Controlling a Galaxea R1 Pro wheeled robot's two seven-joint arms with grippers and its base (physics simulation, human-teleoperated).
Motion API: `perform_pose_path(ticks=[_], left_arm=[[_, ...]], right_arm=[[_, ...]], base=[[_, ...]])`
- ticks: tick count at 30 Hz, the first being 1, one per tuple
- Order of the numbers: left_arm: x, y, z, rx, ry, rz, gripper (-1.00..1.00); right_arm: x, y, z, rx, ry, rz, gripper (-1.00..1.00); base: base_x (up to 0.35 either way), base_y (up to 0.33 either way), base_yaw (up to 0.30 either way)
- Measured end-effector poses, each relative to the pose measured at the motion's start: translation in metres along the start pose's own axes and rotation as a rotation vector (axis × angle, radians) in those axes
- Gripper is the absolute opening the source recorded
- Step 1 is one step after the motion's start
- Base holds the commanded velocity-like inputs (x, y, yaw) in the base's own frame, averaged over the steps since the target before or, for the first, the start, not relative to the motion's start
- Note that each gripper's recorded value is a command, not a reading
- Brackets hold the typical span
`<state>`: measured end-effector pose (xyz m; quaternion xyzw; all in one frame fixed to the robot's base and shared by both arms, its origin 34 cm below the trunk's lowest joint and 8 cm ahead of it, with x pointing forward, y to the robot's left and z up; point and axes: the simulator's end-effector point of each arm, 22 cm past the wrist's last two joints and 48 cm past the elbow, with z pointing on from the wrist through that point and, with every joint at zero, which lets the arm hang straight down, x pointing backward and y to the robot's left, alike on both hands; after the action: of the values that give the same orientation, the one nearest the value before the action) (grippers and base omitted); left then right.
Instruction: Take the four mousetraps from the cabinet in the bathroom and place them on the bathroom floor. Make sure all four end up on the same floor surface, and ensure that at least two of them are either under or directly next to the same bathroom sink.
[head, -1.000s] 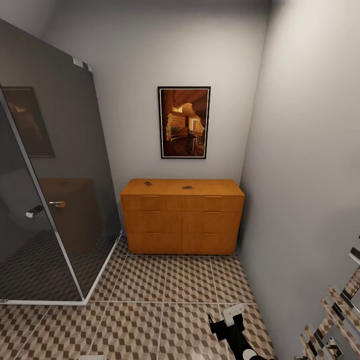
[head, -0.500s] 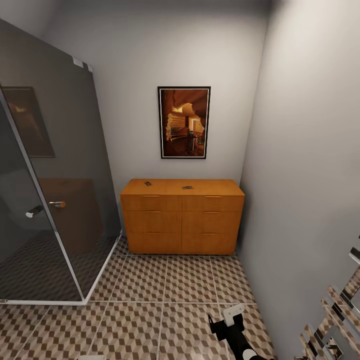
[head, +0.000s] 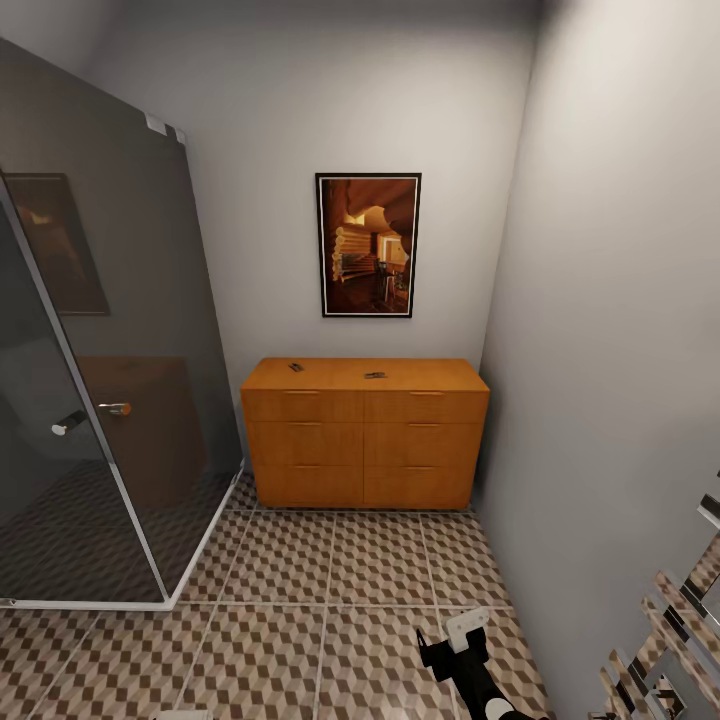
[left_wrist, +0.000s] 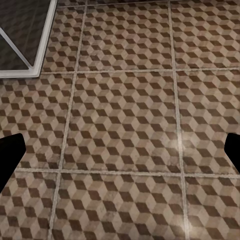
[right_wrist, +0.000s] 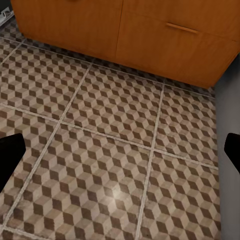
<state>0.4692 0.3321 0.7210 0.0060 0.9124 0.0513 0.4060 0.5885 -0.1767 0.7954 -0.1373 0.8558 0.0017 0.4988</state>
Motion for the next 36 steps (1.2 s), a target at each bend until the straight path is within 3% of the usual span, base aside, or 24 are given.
perform_pose_path(ticks=[36], left_arm=[[0.0,0.0,0.0,0.0,0.0,0.0,1.0]], right_arm=[[0.0,0.0,0.0,0.0,0.0,0.0,1.0]], base=[[0.0,0.0,0.0]])
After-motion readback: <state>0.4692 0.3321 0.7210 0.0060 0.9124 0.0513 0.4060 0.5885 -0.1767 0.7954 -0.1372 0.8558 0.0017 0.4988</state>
